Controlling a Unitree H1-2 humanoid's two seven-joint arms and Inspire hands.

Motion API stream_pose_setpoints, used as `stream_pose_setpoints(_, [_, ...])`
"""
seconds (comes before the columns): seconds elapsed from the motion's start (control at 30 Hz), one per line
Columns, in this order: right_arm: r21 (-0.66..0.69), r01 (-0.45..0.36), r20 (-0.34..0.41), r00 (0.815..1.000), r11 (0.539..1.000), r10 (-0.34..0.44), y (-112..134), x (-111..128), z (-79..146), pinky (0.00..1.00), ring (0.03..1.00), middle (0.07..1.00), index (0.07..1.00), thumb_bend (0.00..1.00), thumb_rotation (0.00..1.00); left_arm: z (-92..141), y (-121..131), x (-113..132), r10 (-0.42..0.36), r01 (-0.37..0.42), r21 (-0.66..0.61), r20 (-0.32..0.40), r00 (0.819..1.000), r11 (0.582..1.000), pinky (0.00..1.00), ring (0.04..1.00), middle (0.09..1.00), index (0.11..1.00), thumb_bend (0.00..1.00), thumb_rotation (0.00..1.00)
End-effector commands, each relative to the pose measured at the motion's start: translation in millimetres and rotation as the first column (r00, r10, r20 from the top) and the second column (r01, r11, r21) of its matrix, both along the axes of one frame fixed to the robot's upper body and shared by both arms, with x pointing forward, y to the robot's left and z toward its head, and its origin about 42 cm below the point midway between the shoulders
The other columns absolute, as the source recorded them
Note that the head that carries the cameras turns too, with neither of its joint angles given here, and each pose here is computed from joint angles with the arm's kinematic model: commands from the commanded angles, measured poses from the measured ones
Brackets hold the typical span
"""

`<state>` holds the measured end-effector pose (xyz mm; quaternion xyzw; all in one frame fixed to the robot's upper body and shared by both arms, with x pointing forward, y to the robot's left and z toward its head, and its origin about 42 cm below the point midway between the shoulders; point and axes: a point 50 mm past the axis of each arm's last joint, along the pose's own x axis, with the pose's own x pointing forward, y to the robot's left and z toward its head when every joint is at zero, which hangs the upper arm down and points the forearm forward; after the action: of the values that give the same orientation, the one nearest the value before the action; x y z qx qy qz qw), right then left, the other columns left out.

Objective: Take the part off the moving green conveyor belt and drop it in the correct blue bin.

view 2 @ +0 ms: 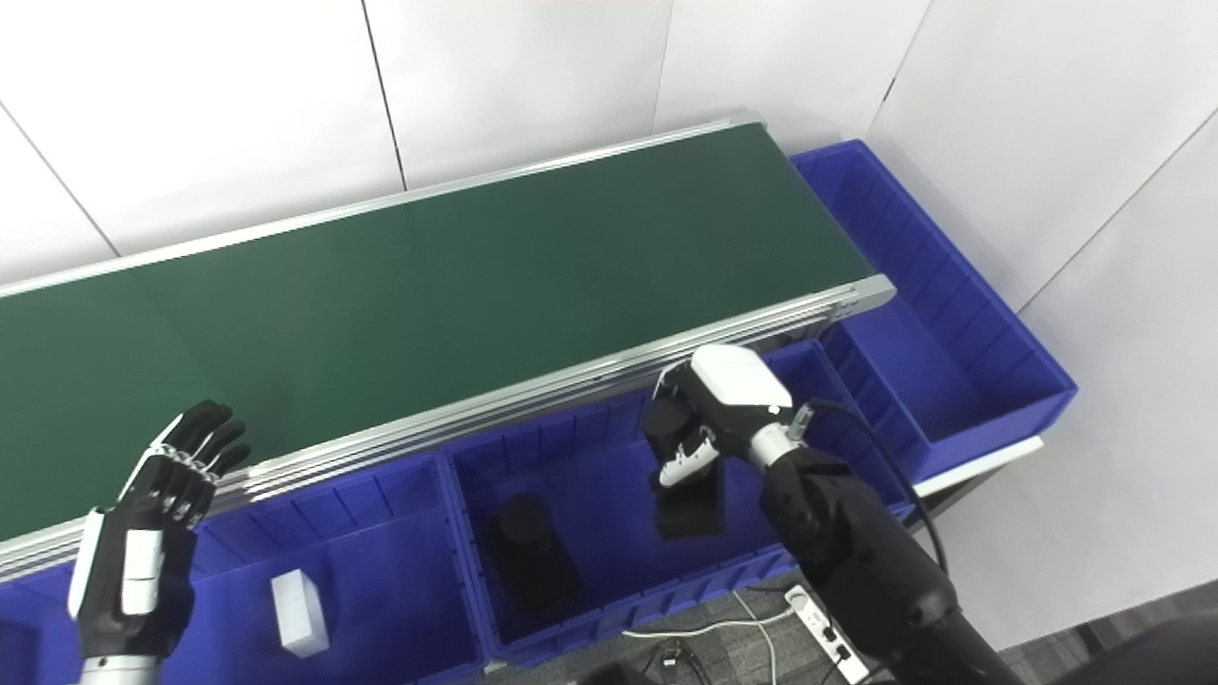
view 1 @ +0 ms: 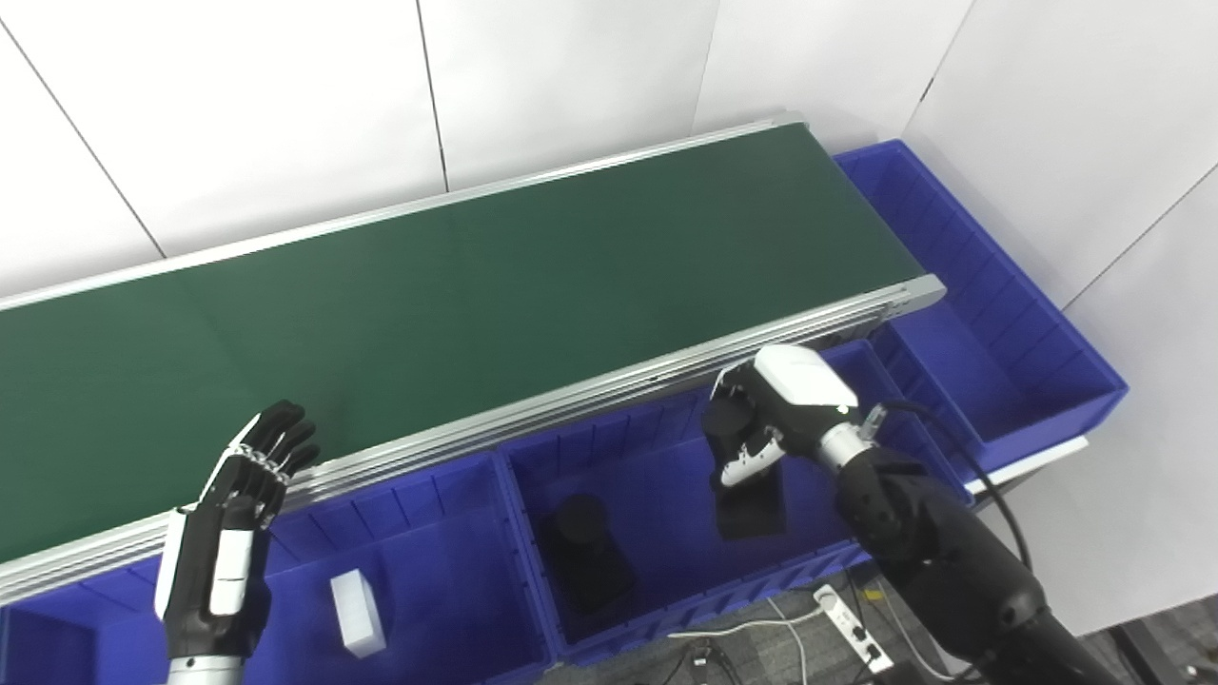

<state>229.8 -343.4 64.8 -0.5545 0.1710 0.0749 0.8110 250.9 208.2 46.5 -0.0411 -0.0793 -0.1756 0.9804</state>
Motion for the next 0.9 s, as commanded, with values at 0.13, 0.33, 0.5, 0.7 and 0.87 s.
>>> stream_pose_setpoints(0.13, [-0.026, -0.048, 0.091, 0.995, 0.999, 0.050, 4.8, 15.8, -1.0, 0.24, 0.286, 0.471, 0.484, 0.53, 0.00, 17.7, -4.3, 6.5, -0.010, 0.010, 0.002, 0.094, 0.996, 1.000, 0.81, 0.852, 0.875, 0.838, 0.61, 0.85])
stream_pose_setpoints(0.33, [-0.047, -0.060, 0.093, 0.994, 0.997, 0.064, 7.4, 15.0, -10.2, 0.26, 0.309, 0.447, 0.497, 0.53, 0.00, 18.4, -3.1, 5.2, -0.012, 0.011, 0.006, 0.097, 0.995, 1.000, 0.81, 0.851, 0.871, 0.837, 0.60, 0.85])
stream_pose_setpoints(0.5, [-0.023, -0.048, 0.102, 0.994, 0.999, 0.050, 7.2, 14.1, -11.3, 0.31, 0.373, 0.453, 0.513, 0.52, 0.01, 18.5, -2.7, 3.5, -0.003, 0.003, 0.007, 0.096, 0.995, 1.000, 0.80, 0.843, 0.864, 0.831, 0.63, 0.84])
stream_pose_setpoints(0.7, [0.010, -0.038, 0.106, 0.994, 0.999, 0.037, 5.6, 12.1, -7.4, 0.45, 0.539, 0.605, 0.664, 0.85, 0.23, 18.4, -3.2, 2.6, -0.007, 0.006, 0.009, 0.096, 0.995, 1.000, 0.81, 0.845, 0.864, 0.830, 0.62, 0.83])
stream_pose_setpoints(0.87, [-0.007, -0.043, 0.089, 0.995, 0.999, 0.044, 4.2, 10.4, -7.7, 0.50, 0.606, 0.673, 0.701, 0.97, 0.38, 18.3, -3.7, 1.8, -0.005, 0.003, 0.016, 0.095, 0.995, 1.000, 0.80, 0.845, 0.861, 0.831, 0.64, 0.83])
